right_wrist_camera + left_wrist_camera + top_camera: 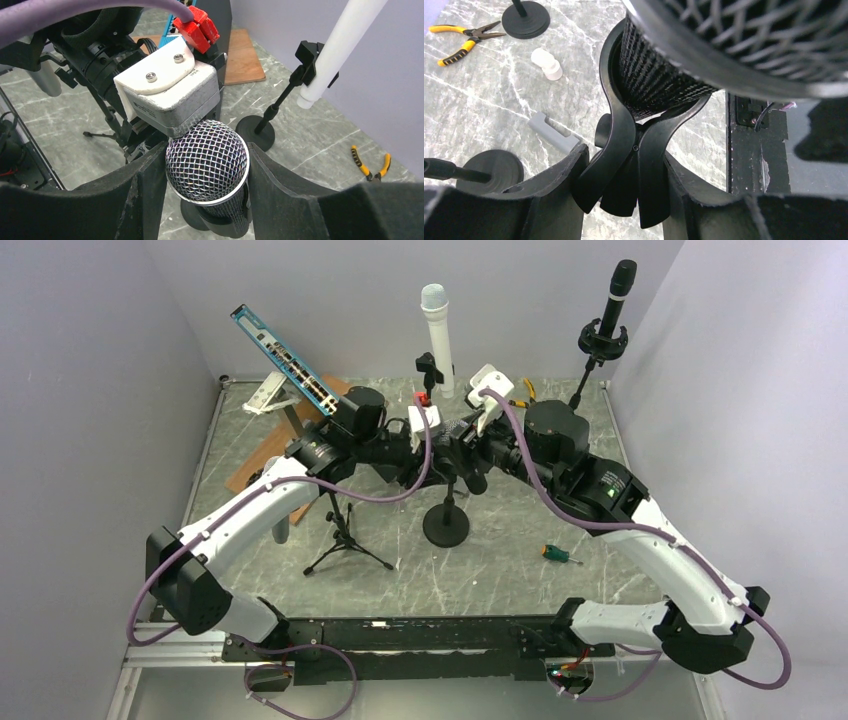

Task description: Remove the microphone from the stand

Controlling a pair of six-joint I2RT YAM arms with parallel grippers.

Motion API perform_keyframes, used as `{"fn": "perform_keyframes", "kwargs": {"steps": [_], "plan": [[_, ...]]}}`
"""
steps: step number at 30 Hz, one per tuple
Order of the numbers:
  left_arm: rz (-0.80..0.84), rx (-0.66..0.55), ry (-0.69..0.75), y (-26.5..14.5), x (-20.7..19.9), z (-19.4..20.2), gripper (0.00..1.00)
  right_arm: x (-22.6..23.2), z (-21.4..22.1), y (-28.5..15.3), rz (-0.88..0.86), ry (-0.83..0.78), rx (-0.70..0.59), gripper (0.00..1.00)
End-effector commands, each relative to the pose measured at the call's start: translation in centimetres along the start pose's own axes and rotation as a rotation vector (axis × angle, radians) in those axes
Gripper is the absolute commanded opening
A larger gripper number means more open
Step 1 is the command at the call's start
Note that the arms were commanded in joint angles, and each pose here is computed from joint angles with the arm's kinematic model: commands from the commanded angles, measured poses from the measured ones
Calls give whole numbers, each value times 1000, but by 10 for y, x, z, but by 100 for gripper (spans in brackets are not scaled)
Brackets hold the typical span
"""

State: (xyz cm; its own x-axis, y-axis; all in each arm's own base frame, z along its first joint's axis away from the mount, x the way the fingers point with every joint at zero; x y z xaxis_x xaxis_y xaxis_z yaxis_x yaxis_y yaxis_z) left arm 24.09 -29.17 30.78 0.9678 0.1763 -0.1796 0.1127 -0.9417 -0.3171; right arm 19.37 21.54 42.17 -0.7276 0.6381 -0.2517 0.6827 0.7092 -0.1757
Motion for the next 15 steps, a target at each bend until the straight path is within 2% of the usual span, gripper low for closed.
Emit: {"fn": "perform_keyframes", "kwargs": {"steps": [1, 6, 10, 11, 13, 15], "plan": [[-14, 4, 21, 3, 4, -2, 0, -19, -94, -29, 32, -12, -357, 0], [-6, 0, 19, 3, 3, 0, 0, -23, -116, -41, 35, -25, -431, 0], [9, -16, 19, -2, -2, -5, 1, -19, -103, -43, 16, -23, -416, 0], [13, -32, 20, -4, -3, -7, 11, -17, -95, -43, 17, -17, -403, 0], [19, -75, 21, -7, -7, -10, 38, -13, -80, -42, 12, -6, -390, 0], [19, -117, 32, -12, -11, -15, 52, -12, -67, -41, 32, 12, -373, 0]]}}
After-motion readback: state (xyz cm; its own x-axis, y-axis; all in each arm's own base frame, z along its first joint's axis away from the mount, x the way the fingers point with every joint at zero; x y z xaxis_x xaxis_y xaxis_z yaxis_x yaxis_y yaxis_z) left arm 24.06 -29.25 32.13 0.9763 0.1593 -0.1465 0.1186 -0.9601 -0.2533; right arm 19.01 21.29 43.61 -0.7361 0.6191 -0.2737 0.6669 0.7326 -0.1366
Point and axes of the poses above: each gripper's point midway between its finger pads, its own y axis out along the fingers, its own x axis along the line the jaws close on, z = x × y, the point moved 6 cm from there along -y, back along the fingers, and after that the axes turned 8 degrees about -y, right-handed, at the moved point
